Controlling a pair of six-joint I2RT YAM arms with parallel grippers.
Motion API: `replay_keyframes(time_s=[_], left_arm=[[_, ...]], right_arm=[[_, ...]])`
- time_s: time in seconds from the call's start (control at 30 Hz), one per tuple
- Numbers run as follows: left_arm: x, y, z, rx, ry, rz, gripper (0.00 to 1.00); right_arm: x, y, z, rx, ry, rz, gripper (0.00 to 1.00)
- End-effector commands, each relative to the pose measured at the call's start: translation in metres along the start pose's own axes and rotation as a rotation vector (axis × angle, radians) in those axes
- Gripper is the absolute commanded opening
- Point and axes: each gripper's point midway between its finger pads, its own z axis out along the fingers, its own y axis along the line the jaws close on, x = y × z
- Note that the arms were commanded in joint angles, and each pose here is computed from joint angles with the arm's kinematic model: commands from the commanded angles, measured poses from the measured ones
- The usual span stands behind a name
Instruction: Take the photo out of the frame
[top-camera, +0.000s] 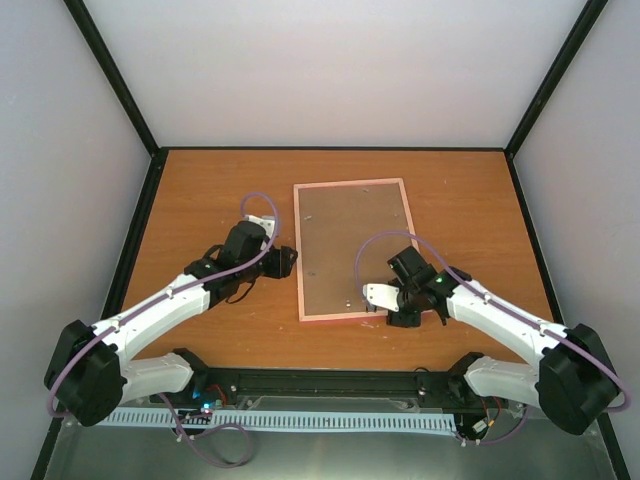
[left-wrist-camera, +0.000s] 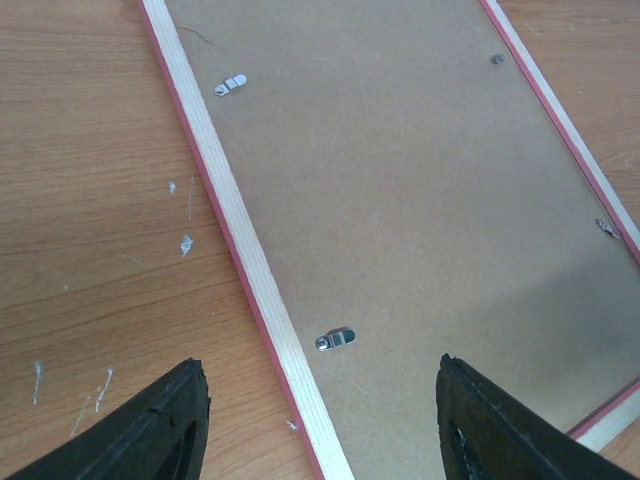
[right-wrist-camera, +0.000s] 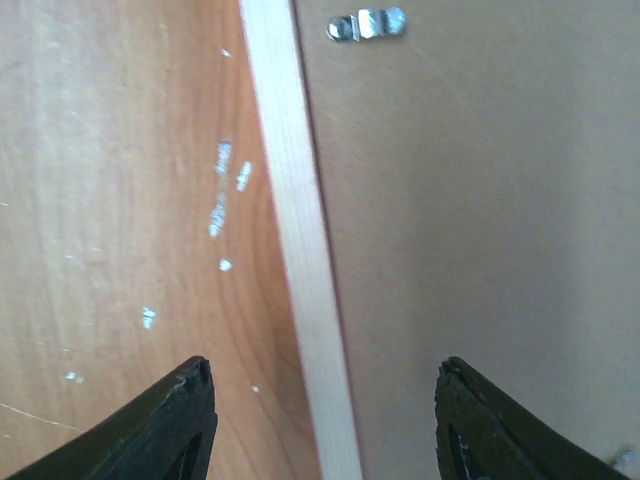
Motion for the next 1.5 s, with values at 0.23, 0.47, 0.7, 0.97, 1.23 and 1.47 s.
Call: replay_keyframes(time_s=[0.23,0.47,0.7,0.97,1.23,1.47], left_arm=[[-0.007,-0.013,-0.004,0.068,-0.031,0.035,0.61],[-0.005,-0.017,-0.003,0.092,-0.026,0.041,0.61],[-0.002,-0.017,-0.001,0.095,-0.018,0.036,0.61],[0.002,-0.024,0.001,0.142,-0.002,0.051,0.59],[0.01,-0.037,-0.007,0.174,-0.01,0.125,0.54],[0.03,-0.056,-0.015,0.201,0.014,0.231,0.54]], right_arm=[[-0.008,-0.002,0.009,-0.049,-0.049,0.023,0.48],[0.001,-0.002,0.023,-0.059,-0.014,0.022,0.46],[0.008,0.001,0.033,-0.07,0.012,0.023,0.46],[0.02,0.007,0.043,-0.073,0.046,0.013,0.44],[0.03,0.016,0.043,-0.07,0.067,-0.017,0.26],[0.044,0.025,0.046,-0.062,0.111,-0.054,0.31]])
